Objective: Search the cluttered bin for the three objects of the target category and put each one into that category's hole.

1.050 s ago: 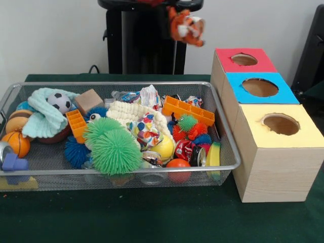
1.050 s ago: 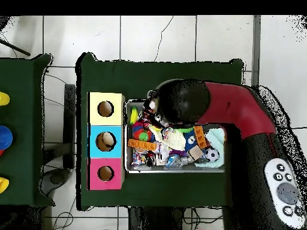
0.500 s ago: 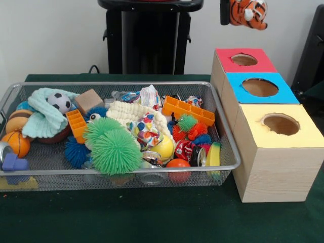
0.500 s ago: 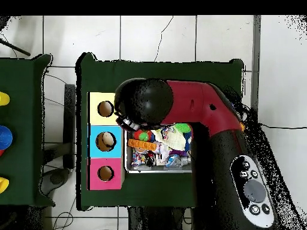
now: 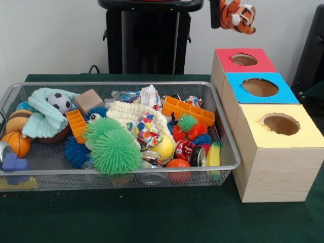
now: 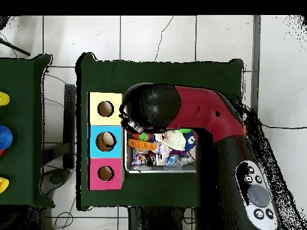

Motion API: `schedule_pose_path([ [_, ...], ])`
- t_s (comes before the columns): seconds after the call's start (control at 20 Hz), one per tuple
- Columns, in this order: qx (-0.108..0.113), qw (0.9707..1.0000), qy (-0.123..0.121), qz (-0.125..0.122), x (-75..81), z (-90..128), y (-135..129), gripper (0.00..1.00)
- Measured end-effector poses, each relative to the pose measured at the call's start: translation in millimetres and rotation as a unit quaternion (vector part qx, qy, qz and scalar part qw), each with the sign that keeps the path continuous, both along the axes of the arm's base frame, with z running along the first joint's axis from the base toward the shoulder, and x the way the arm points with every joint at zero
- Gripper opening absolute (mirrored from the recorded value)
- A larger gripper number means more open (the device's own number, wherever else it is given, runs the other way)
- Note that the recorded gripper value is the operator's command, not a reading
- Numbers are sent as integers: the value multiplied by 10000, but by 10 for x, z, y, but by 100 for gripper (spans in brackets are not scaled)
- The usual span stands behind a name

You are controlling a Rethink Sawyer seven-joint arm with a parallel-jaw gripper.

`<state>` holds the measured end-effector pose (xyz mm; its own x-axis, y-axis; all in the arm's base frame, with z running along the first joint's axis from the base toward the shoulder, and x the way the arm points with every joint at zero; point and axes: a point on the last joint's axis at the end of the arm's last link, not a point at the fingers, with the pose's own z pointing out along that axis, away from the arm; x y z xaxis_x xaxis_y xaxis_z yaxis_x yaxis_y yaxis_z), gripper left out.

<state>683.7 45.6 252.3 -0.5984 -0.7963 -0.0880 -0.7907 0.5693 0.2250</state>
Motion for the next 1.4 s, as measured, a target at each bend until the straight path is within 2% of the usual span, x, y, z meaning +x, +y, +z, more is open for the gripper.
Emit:
schedule_pose_path([
  [0.25,-53,10000,6,-79,-82,-128,-60,0],
  [0.65,-192,9991,-304,-210,-33,-311,-121,0],
  [0.8,-240,9988,-348,-226,-36,-374,-115,0],
  [1.05,-415,9987,-283,-93,-118,-513,-31,0],
  [1.4,-634,9977,-221,87,-218,-589,81,0],
])
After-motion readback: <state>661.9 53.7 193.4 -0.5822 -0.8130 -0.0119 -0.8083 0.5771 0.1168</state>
